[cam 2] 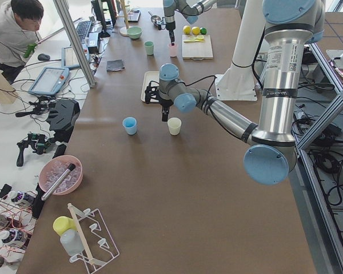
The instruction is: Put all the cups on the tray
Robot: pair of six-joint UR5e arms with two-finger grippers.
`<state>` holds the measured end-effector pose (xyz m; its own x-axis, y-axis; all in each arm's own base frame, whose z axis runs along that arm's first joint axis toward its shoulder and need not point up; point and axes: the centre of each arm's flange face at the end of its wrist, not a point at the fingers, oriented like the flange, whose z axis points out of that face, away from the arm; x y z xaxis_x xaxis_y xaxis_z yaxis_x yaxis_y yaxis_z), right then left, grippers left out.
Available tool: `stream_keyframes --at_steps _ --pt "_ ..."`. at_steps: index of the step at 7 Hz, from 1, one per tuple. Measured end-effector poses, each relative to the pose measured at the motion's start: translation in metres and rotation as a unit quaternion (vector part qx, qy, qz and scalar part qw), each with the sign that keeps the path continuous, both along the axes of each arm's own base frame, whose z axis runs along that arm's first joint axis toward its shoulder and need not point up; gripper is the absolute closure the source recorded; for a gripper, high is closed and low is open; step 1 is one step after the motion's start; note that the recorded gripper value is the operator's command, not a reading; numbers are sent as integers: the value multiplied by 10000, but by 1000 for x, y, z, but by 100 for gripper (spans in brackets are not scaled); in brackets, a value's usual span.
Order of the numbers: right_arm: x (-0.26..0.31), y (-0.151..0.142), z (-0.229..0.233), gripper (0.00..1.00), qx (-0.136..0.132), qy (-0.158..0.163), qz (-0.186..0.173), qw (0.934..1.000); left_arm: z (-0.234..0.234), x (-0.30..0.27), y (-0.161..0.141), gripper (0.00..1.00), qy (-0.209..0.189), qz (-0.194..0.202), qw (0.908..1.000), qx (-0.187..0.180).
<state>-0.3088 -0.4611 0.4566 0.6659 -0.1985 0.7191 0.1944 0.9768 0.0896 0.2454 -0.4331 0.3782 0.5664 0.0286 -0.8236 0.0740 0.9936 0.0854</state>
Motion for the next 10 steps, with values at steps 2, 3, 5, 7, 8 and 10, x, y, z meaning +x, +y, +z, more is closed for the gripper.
stream_keyframes --at_steps 2,3,5,7,8,10 --pt "-9 -7 -9 100 24 -110 -51 9999 -2 5 3 2 -21 -29 10000 -7" --pt "-12 -8 -16 100 7 -206 -98 9997 2 7 5 3 -49 -16 10000 -31" --pt "-19 -14 -40 100 -52 -429 -83 9990 19 23 18 9 -278 29 9996 -72" --pt "-45 -32 -97 100 -226 -693 202 9971 36 47 27 29 -474 145 9987 -152" --pt "-69 -42 -127 100 -370 -795 335 9956 45 56 29 38 -533 200 9982 -167" --pt "-115 -49 -159 100 -508 -798 470 9944 62 67 28 78 -530 226 9983 -121"
